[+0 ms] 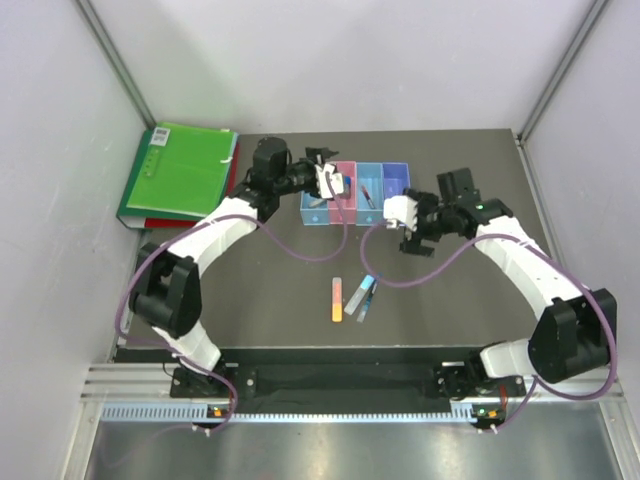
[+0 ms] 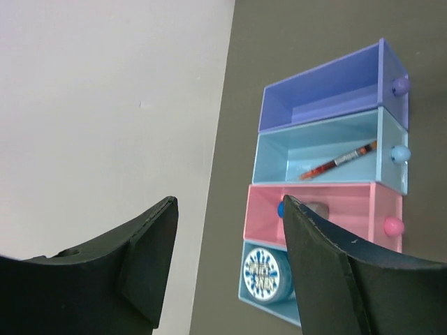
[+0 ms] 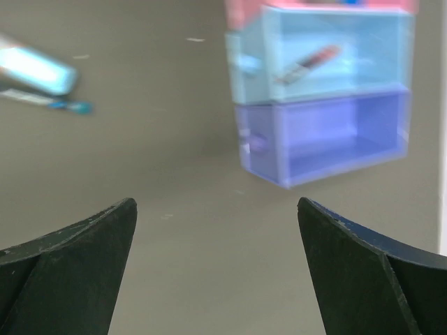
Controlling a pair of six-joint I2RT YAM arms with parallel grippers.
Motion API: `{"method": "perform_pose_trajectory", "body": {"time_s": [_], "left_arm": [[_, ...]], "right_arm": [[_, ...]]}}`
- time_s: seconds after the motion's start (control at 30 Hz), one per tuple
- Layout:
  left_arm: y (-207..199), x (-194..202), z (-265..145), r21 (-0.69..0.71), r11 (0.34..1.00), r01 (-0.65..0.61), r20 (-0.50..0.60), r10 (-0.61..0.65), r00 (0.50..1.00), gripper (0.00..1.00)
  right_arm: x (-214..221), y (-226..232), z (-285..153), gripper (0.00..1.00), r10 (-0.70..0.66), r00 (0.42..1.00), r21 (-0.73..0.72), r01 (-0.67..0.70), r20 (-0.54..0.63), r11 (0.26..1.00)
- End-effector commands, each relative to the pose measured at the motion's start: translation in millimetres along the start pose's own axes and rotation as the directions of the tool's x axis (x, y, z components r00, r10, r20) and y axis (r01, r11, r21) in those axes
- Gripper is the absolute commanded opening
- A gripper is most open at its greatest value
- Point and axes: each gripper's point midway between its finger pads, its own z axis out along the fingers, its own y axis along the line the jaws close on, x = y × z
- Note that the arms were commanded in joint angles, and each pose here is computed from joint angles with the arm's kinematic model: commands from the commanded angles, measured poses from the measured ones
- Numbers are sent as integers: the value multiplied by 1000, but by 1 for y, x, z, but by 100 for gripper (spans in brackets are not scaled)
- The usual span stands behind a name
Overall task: Sort the stationery into containers
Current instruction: Pick up the pen from the center of the board.
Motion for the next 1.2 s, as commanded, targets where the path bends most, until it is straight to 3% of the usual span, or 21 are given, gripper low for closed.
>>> {"method": "perform_pose_trajectory", "body": {"time_s": [0.0,0.17,0.5,0.77,1.17], "left_arm": [[20,-6,-28,-142,989,-39,-76,29,997,67],[12,-4,-42,-188,982,-11,-105,-9,994,67],[9,-9,-64,-244,969,21,-133,-55,990,66],[7,-10,-69,-255,967,23,-143,-62,988,66],[11,-10,-70,-269,963,5,-149,-47,988,66]], "right_arm": [[-5,60,10,97,-215,976,-247,205,-14,947],[-14,87,37,96,-342,939,-303,336,33,892],[4,97,88,91,-418,908,-335,402,24,852],[6,122,101,86,-474,878,-380,459,59,803],[17,152,111,76,-471,878,-487,450,88,749]]}}
